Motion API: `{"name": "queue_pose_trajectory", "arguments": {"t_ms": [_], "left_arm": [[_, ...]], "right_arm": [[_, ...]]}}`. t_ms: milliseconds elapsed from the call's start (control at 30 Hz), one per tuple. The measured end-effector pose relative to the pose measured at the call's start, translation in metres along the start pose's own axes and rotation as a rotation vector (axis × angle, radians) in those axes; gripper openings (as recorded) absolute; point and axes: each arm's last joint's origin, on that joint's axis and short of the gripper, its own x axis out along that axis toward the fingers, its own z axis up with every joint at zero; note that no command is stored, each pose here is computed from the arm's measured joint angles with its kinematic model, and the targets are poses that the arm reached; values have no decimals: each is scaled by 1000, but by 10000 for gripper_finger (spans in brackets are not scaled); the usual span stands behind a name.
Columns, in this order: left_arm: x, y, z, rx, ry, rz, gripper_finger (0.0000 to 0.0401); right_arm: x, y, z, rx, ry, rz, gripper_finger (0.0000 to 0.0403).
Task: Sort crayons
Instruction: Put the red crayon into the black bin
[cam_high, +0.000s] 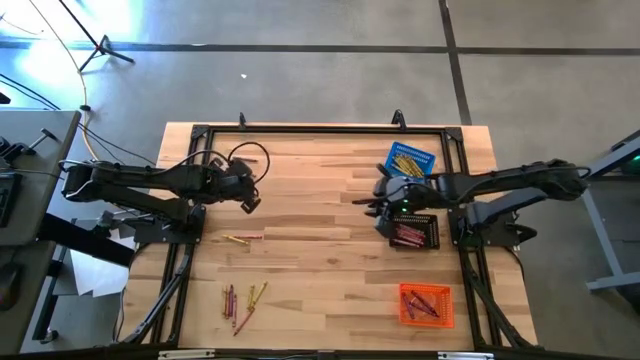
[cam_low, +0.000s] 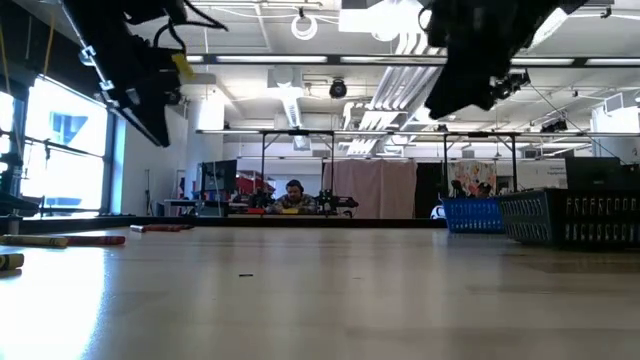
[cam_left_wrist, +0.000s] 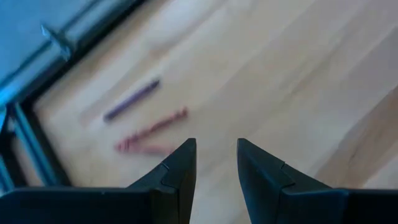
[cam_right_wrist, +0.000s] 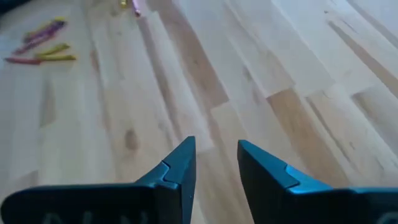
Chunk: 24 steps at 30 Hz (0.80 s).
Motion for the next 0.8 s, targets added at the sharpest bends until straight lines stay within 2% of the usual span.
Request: {"name": "queue_pose_trajectory", "arguments": {"t_ms": [100, 333, 567, 800], "left_arm": [[-1, 2, -9, 21, 131, -47, 101], [-2, -19, -25, 83, 435, -302, 101], [11, -48, -39, 210, 539, -295, 101], [32, -77, -51, 327, 580, -277, 101]], "right_arm": [[18, -5, 1, -15, 24, -31, 105], [46, -18, -3, -34, 114, -98, 105], [54, -23, -5, -51, 151, -121, 105], [54, -24, -7, -53, 169, -126, 105]]}}
